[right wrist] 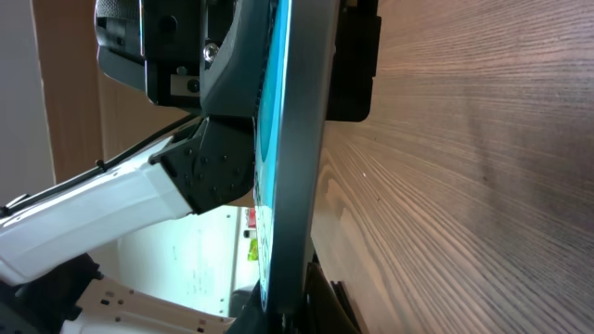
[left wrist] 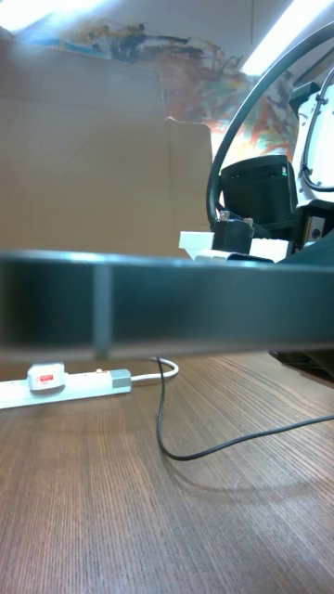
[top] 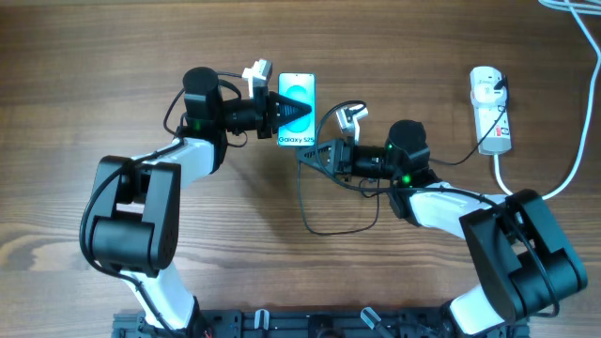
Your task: Plug charger to phone and switch on socket
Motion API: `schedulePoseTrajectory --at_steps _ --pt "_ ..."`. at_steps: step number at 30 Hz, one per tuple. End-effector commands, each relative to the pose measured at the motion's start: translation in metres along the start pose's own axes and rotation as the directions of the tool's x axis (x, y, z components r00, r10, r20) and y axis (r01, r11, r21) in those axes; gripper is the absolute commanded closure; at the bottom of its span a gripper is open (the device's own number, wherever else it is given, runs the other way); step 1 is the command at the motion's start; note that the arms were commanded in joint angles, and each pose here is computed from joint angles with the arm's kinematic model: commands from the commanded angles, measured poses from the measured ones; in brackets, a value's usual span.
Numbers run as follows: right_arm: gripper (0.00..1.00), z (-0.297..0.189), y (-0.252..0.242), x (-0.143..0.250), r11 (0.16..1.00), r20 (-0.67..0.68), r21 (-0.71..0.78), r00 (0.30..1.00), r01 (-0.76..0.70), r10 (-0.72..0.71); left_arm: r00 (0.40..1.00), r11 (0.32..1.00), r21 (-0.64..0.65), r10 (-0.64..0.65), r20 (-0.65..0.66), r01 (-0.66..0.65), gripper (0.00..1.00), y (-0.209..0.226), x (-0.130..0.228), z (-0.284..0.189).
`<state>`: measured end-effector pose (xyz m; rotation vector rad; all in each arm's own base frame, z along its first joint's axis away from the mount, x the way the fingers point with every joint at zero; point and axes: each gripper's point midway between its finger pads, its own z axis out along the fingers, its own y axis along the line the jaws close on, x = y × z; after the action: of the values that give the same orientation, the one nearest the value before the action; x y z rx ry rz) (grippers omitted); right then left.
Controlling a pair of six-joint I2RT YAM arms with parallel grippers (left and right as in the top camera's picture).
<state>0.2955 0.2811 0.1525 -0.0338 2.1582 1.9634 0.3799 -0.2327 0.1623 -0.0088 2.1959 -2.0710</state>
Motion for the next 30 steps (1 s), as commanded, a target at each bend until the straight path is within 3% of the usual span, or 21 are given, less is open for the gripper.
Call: schedulePoseTrajectory --at_steps 1,12,30 --pt "0.96 -0.002 0.014 0.005 0.998 -0.036 -0.042 0.998 0.047 -0.048 0.995 0.997 -0.01 0.071 0.068 -0.07 0.96 -0.005 -0.015 -0.001" --pt "0.96 -0.002 0.018 0.008 0.994 -0.052 -0.062 0.994 0.091 -0.094 0.977 0.995 -0.024 0.102 0.19 -0.099 0.96 -0.011 -0.037 -0.004" --pt "0.96 -0.002 0.013 0.001 0.994 -0.008 -0.034 0.995 0.1 -0.1 0.984 0.995 -0.002 0.104 0.144 -0.105 0.96 -0.015 -0.029 -0.003"
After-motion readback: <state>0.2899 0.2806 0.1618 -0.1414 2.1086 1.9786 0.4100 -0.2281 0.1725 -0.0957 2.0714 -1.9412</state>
